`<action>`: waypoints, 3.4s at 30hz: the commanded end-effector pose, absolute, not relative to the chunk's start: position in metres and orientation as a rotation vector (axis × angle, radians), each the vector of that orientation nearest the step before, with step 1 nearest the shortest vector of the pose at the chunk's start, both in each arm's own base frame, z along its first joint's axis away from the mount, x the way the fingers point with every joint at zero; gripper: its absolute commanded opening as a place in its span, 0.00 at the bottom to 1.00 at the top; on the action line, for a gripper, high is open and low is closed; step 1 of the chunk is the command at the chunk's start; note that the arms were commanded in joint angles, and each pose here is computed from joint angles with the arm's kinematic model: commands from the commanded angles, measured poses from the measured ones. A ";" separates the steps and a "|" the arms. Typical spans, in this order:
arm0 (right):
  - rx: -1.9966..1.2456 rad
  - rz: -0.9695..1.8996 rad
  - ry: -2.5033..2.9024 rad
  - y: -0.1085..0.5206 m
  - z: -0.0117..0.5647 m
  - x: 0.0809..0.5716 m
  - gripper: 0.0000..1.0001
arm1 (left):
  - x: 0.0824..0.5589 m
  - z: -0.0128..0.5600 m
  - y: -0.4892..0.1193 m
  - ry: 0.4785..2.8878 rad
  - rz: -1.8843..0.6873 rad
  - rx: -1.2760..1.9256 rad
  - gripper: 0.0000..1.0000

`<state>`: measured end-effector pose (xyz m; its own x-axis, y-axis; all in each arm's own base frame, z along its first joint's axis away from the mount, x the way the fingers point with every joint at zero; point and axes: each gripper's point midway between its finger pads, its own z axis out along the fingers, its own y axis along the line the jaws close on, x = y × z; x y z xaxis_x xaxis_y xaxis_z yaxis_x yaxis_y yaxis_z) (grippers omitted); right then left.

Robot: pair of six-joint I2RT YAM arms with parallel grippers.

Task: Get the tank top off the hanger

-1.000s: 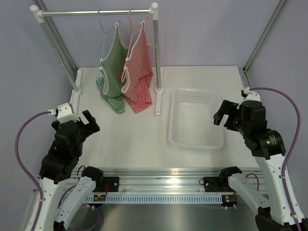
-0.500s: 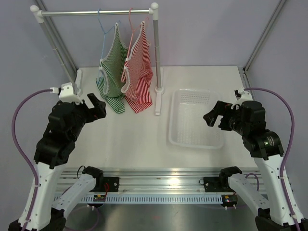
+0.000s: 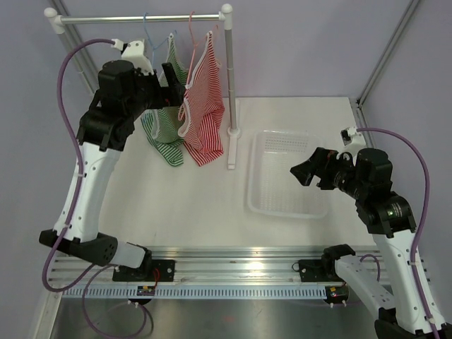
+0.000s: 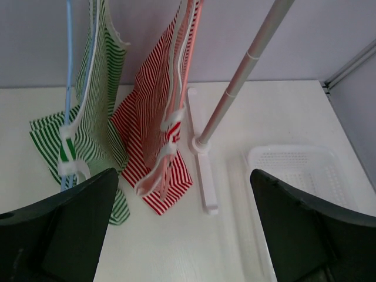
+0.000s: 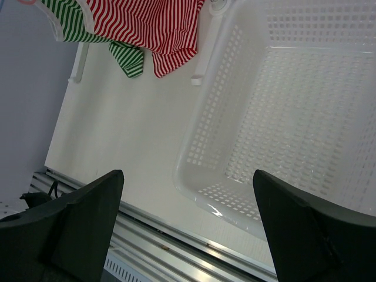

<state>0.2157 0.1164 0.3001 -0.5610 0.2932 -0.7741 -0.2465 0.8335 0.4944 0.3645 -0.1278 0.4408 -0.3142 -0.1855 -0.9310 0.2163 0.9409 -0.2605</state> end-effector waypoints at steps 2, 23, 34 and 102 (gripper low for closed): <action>-0.024 0.826 2.003 0.133 0.307 0.210 1.00 | 0.404 0.463 -0.141 1.767 -0.346 0.151 0.99; -0.051 0.886 2.020 0.140 0.300 0.199 0.99 | 0.510 0.406 -0.172 1.863 -0.274 0.267 0.56; -0.049 0.901 2.035 0.143 0.293 0.203 1.00 | 0.504 0.431 -0.169 1.805 -0.283 0.237 0.00; -0.413 1.079 1.914 0.367 0.279 0.321 0.48 | 0.161 0.297 -0.162 1.967 -0.852 0.289 0.00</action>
